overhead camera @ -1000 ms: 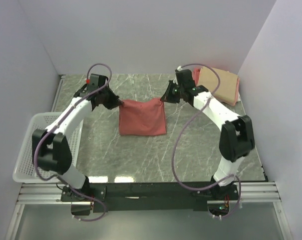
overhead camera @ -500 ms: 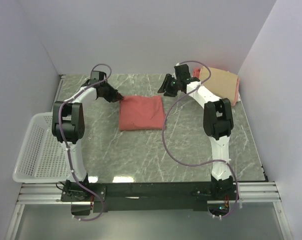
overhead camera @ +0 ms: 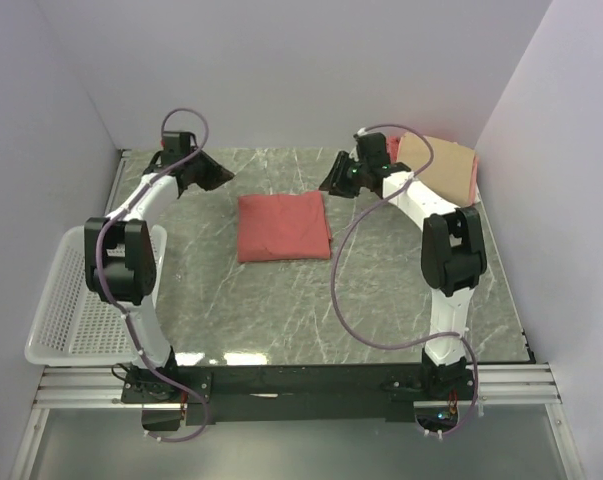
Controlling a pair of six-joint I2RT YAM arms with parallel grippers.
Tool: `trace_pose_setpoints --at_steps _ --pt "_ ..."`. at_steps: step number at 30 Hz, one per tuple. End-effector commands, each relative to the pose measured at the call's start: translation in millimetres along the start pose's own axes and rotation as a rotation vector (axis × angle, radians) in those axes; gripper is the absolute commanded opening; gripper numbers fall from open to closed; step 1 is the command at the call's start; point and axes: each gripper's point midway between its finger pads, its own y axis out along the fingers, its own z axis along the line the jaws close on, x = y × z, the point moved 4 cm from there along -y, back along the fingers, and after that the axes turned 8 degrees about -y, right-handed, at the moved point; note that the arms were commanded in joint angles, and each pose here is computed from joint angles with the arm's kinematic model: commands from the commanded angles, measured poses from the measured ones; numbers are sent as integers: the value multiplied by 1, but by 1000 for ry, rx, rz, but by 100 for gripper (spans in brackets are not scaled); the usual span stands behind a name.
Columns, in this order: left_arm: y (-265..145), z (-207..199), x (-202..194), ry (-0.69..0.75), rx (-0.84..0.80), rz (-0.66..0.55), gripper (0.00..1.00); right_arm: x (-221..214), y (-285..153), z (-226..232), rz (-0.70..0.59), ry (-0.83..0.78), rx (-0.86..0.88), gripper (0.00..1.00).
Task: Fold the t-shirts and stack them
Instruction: Fold the tshirt
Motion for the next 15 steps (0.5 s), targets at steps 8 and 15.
trace_pose_setpoints --at_steps 8,15 --pt "24 -3 -80 146 85 110 1 -37 23 68 58 -47 261 25" --pt "72 13 -67 213 110 121 0 -35 80 28 115 20 251 23"
